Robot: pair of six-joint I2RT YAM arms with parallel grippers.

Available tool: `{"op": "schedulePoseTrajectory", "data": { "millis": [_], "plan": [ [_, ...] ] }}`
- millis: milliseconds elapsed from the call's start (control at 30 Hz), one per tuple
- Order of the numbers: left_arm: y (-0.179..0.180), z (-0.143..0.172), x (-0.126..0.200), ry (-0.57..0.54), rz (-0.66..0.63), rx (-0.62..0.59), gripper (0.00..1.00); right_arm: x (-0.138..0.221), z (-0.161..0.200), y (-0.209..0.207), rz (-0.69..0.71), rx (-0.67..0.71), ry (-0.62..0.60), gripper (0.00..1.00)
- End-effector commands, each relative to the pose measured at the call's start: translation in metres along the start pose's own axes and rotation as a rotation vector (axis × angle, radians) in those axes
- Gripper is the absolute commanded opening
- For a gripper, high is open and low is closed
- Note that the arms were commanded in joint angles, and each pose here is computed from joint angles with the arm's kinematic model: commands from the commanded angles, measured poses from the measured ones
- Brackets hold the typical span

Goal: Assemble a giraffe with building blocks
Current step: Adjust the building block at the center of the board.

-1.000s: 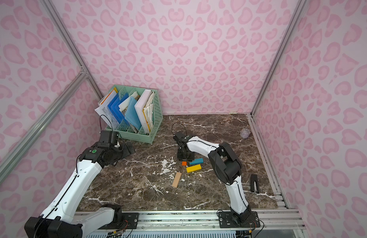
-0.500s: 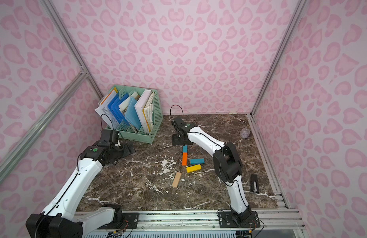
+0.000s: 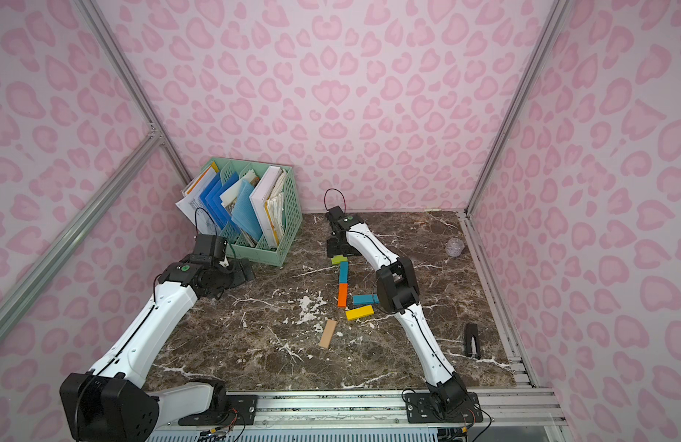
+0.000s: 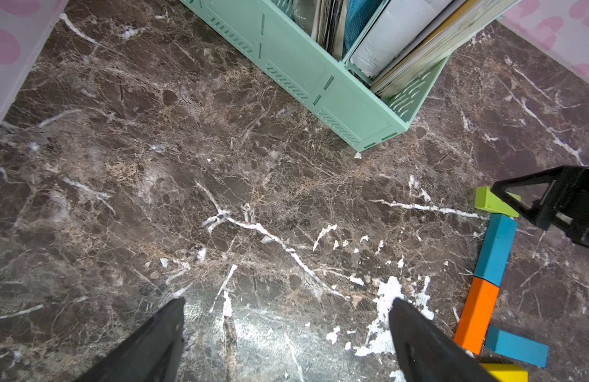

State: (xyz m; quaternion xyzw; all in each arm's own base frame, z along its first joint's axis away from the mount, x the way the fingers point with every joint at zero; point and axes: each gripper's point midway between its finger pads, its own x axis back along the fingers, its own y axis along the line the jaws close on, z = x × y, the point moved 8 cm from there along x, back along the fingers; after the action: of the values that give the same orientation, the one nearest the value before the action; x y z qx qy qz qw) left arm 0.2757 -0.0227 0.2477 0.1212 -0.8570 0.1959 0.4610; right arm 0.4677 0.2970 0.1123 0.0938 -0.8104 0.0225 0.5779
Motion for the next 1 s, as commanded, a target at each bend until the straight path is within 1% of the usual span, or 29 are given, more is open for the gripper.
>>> {"op": "schedulePoseTrajectory", "data": {
  "millis": [0, 300, 500, 567, 667, 967],
  "plan": [
    [-0.001, -0.001, -0.002, -0.006, 0.009, -0.012, 0.99, -0.002, 0.008, 0.004, -0.023, 0.015, 0.023, 0.84],
    [0.000, 0.001, -0.003, -0.005, 0.012, -0.009, 0.99, -0.003, 0.008, 0.013, -0.073, 0.018, 0.011, 0.84],
    [0.001, 0.002, 0.000, -0.010, 0.010, -0.012, 0.99, -0.007, 0.005, 0.012, -0.071, 0.007, 0.009, 0.84],
    [0.001, 0.002, 0.001, -0.013, 0.007, -0.014, 0.99, -0.010, 0.006, 0.010, -0.048, -0.001, 0.019, 0.83],
    [0.001, 0.002, 0.001, -0.014, 0.006, -0.015, 0.99, -0.009, 0.008, 0.008, -0.015, -0.013, 0.022, 0.75],
    [0.001, 0.002, 0.001, -0.013, 0.013, -0.009, 0.99, -0.002, 0.012, 0.019, -0.001, -0.013, 0.004, 0.65]
  ]
}}
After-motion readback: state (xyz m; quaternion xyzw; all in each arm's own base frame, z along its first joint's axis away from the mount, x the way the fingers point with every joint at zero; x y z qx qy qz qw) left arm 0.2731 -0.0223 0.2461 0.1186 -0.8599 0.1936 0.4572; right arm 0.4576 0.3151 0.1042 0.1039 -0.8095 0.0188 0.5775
